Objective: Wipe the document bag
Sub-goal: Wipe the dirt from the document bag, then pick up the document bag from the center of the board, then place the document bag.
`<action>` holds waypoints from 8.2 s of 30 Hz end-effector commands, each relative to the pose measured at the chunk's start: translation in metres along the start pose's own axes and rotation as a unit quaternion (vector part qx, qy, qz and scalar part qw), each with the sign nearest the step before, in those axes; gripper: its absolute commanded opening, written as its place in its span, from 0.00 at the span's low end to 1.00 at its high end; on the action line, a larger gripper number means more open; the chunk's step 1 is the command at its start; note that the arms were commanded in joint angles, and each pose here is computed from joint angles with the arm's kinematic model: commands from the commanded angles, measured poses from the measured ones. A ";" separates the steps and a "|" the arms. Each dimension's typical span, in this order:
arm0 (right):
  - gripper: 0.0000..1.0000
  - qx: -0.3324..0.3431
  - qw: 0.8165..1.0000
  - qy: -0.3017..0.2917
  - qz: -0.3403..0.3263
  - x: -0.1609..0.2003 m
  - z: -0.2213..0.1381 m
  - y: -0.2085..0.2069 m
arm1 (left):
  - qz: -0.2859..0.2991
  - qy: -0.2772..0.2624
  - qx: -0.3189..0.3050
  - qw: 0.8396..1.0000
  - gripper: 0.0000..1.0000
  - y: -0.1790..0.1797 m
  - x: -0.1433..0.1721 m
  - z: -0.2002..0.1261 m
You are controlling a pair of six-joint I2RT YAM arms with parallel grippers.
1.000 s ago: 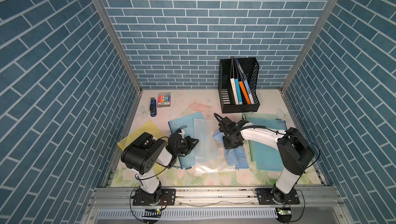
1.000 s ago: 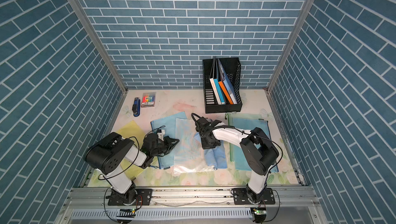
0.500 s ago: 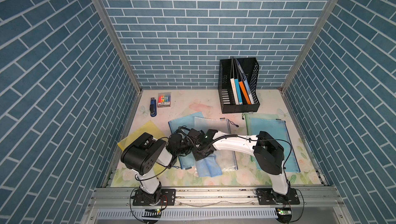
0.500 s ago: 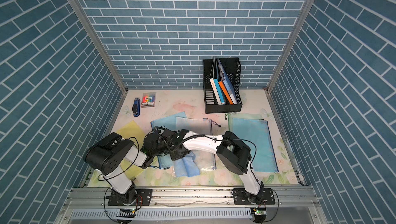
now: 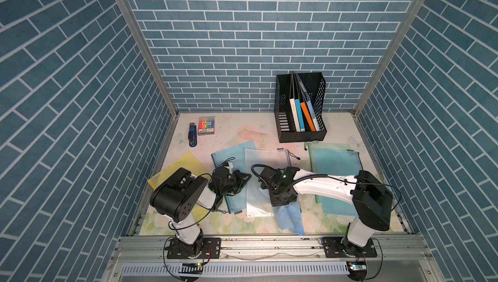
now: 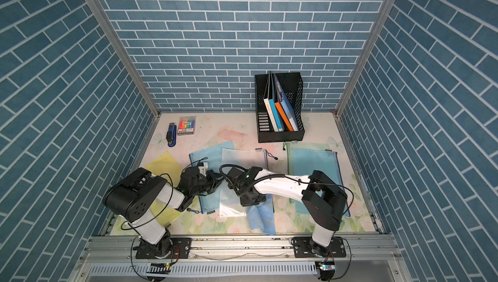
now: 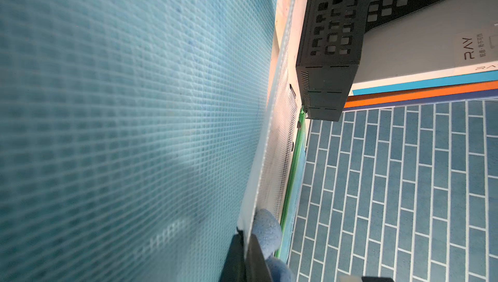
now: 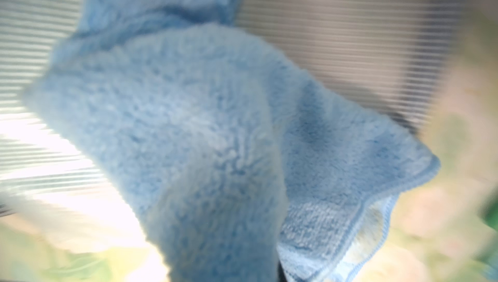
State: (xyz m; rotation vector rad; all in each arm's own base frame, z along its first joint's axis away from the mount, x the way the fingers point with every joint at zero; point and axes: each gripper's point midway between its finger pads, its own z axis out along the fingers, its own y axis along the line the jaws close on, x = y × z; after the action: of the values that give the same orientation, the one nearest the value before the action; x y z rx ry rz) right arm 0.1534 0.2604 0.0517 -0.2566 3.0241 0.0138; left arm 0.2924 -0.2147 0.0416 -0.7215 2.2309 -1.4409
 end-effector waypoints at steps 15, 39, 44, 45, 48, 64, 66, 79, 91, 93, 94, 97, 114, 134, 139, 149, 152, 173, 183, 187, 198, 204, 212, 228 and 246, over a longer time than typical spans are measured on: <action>0.00 -0.053 0.990 0.015 -0.130 -0.020 0.009 0.129 | -0.003 -0.014 0.016 1.000 0.00 -0.009 0.005 0.004; 0.00 0.014 1.000 -0.005 0.022 0.004 -0.001 -0.049 | 0.004 -0.028 -0.011 1.000 0.00 0.000 0.004 -0.003; 0.00 -0.020 1.000 0.002 -0.021 0.001 0.008 0.003 | 0.005 -0.036 -0.010 0.999 0.00 -0.003 0.000 -0.002; 0.00 -0.034 0.999 -0.001 -0.037 -0.001 0.007 0.021 | 0.005 -0.036 -0.011 0.999 0.00 -0.003 0.000 -0.002; 0.00 -0.113 0.987 -0.005 -0.112 0.000 0.008 0.094 | 0.004 -0.035 -0.009 0.999 0.00 -0.004 0.000 -0.001; 0.00 -0.139 0.988 0.012 -0.061 0.018 0.016 0.079 | 0.012 -0.016 -0.009 1.000 0.00 -0.008 0.004 0.003; 0.00 -0.098 0.995 0.000 -0.033 0.018 0.013 0.040 | 0.015 -0.014 -0.009 1.000 0.00 -0.007 0.004 0.003; 0.00 -0.016 0.999 -0.016 0.032 0.007 0.003 -0.033 | 0.019 -0.012 -0.008 1.000 0.00 -0.009 0.005 0.005; 0.00 -0.161 0.980 -0.011 -0.116 -0.001 0.005 0.146 | 0.001 -0.021 0.013 1.000 0.00 -0.020 0.001 0.008; 0.00 -0.158 0.981 -0.007 -0.109 0.001 0.010 0.142 | 0.000 -0.026 0.013 1.000 0.00 -0.021 0.000 0.007; 0.00 -0.160 0.981 -0.008 -0.106 0.002 0.011 0.142 | 0.000 -0.026 0.013 1.000 0.00 -0.021 0.000 0.007; 0.00 -0.189 0.977 0.000 -0.099 0.005 0.014 0.150 | -0.001 -0.027 0.014 1.000 0.00 -0.022 0.000 0.006; 0.00 -0.009 0.997 -0.066 0.050 0.001 0.004 -0.019 | 0.012 -0.006 0.000 1.000 0.00 -0.014 0.008 0.005; 0.00 -0.145 0.989 -0.017 -0.035 -0.065 0.016 0.117 | 0.029 0.004 0.001 1.000 0.00 -0.022 0.013 0.012; 0.00 -0.086 0.996 -0.014 0.004 -0.066 0.025 0.052 | 0.040 0.007 -0.002 0.999 0.00 -0.026 0.013 0.011; 0.00 0.007 0.999 -0.025 0.045 -0.068 -0.001 -0.076 | 0.053 0.010 0.010 0.998 0.00 -0.038 0.003 0.009; 0.00 0.006 0.998 -0.049 0.036 -0.082 -0.026 -0.075 | 0.057 0.023 0.023 0.998 0.00 -0.049 0.006 0.011; 0.00 0.046 0.937 -0.311 0.150 -0.030 -0.272 -0.212 | 0.203 0.118 0.168 0.958 0.00 -0.252 0.080 0.026; 0.00 0.032 0.923 -0.345 0.166 -0.020 -0.297 -0.224 | 0.209 0.181 0.248 0.929 0.00 -0.330 0.151 0.053; 0.00 0.030 0.920 -0.353 0.168 -0.019 -0.302 -0.226 | 0.201 0.207 0.273 0.918 0.00 -0.361 0.180 0.073; 0.00 0.044 0.908 -0.375 0.183 -0.003 -0.318 -0.246 | 0.137 0.276 0.343 0.887 0.00 -0.389 0.254 0.152; 0.00 0.044 0.907 -0.376 0.183 0.001 -0.316 -0.249 | 0.115 0.210 0.329 0.913 0.00 -0.347 0.237 0.184; 0.00 0.039 0.928 -0.333 0.162 -0.007 -0.280 -0.230 | 0.068 0.118 0.259 0.956 0.00 -0.226 0.189 0.208; 0.00 0.017 0.940 -0.308 0.147 -0.035 -0.251 -0.199 | 0.061 0.091 0.177 0.978 0.00 -0.150 0.193 0.214; 0.00 -0.018 0.948 -0.285 0.141 -0.046 -0.223 -0.175 | 0.274 0.049 -0.107 0.955 0.97 -0.127 0.159 0.190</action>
State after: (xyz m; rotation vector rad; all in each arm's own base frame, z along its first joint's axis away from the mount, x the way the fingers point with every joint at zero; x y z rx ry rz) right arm 0.1992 0.0856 0.2804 0.1184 2.4629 0.1043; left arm 0.2983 -0.5234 0.0933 -0.1640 2.3129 -1.3361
